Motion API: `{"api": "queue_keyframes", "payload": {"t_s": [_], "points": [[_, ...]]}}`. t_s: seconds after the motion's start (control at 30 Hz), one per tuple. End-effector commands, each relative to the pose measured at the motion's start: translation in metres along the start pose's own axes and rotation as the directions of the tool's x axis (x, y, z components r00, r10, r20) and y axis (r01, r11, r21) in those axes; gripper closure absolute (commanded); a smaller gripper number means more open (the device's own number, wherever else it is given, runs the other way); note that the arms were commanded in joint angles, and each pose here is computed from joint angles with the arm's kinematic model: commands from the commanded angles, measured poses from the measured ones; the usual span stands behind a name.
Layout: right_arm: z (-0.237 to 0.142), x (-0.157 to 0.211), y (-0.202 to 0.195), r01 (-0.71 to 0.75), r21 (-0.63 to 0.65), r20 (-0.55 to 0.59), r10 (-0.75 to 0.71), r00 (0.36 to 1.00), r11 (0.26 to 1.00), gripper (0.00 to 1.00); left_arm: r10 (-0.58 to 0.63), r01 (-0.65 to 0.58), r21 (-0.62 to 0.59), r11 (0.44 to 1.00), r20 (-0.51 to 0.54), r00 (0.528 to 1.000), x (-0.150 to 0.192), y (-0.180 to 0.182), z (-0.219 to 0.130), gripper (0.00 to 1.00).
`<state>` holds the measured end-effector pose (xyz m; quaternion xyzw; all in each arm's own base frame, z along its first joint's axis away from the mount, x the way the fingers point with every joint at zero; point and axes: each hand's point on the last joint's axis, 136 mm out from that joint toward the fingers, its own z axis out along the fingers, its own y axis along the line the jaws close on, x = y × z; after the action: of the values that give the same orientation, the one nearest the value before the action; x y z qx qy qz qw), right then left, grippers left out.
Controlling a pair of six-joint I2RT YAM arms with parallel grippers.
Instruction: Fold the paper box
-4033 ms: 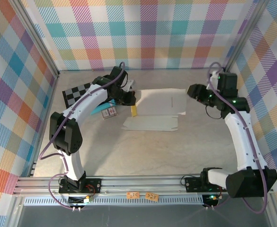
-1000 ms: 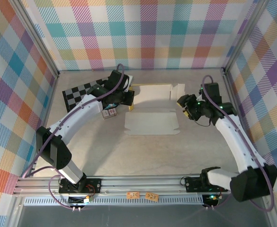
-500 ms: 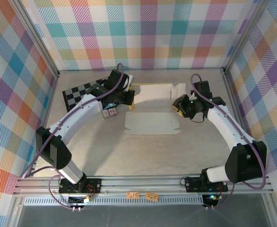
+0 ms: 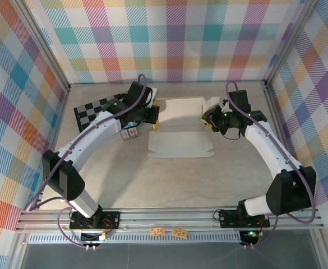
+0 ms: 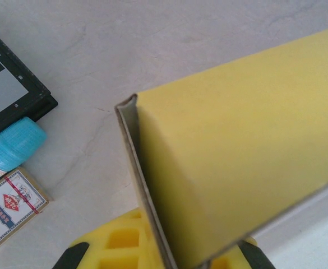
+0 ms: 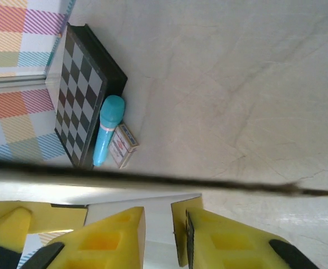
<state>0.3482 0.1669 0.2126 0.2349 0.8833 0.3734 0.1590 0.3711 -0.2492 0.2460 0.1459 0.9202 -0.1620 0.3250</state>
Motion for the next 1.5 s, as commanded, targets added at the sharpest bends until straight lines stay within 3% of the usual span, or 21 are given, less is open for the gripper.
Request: {"api": "queue_keyframes", "payload": {"t_s": [0.0,0.67,0.9,1.1,1.27,1.33,1.47], "points": [[0.004,0.005,0.012,0.016,-0.028,-0.034,-0.017,0.999,0.999,0.74,0.006,-0.007,0.036,0.999,0.041,0.999,-0.014,-0.012,-0.006,1.00],[0.041,0.041,0.014,0.093,0.073,-0.097,-0.085,0.992,0.993,0.79,-0.032,0.029,0.055,0.998,0.053,0.998,-0.019,-0.015,-0.006,1.00],[0.037,0.039,0.009,0.117,0.122,-0.061,-0.110,0.992,0.986,0.79,-0.029,0.027,0.052,0.998,0.049,0.998,-0.018,-0.015,-0.007,1.00],[-0.004,0.025,0.045,0.198,0.058,0.009,-0.199,0.980,0.979,0.69,-0.035,0.034,0.044,0.998,0.032,0.999,-0.015,-0.008,-0.008,1.00],[-0.076,0.002,0.111,0.322,-0.209,0.085,-0.311,0.947,0.923,0.50,-0.145,0.143,0.120,0.982,0.006,0.989,-0.021,0.008,-0.006,1.00],[-0.111,-0.014,0.131,0.353,-0.317,0.135,-0.327,0.935,0.880,0.48,-0.186,0.185,0.162,0.969,-0.009,0.982,-0.023,0.012,-0.004,1.00],[-0.160,-0.066,0.130,0.338,-0.396,0.242,-0.258,0.935,0.854,0.52,-0.237,0.240,0.258,0.936,-0.043,0.970,-0.028,0.014,0.000,1.00]]}}
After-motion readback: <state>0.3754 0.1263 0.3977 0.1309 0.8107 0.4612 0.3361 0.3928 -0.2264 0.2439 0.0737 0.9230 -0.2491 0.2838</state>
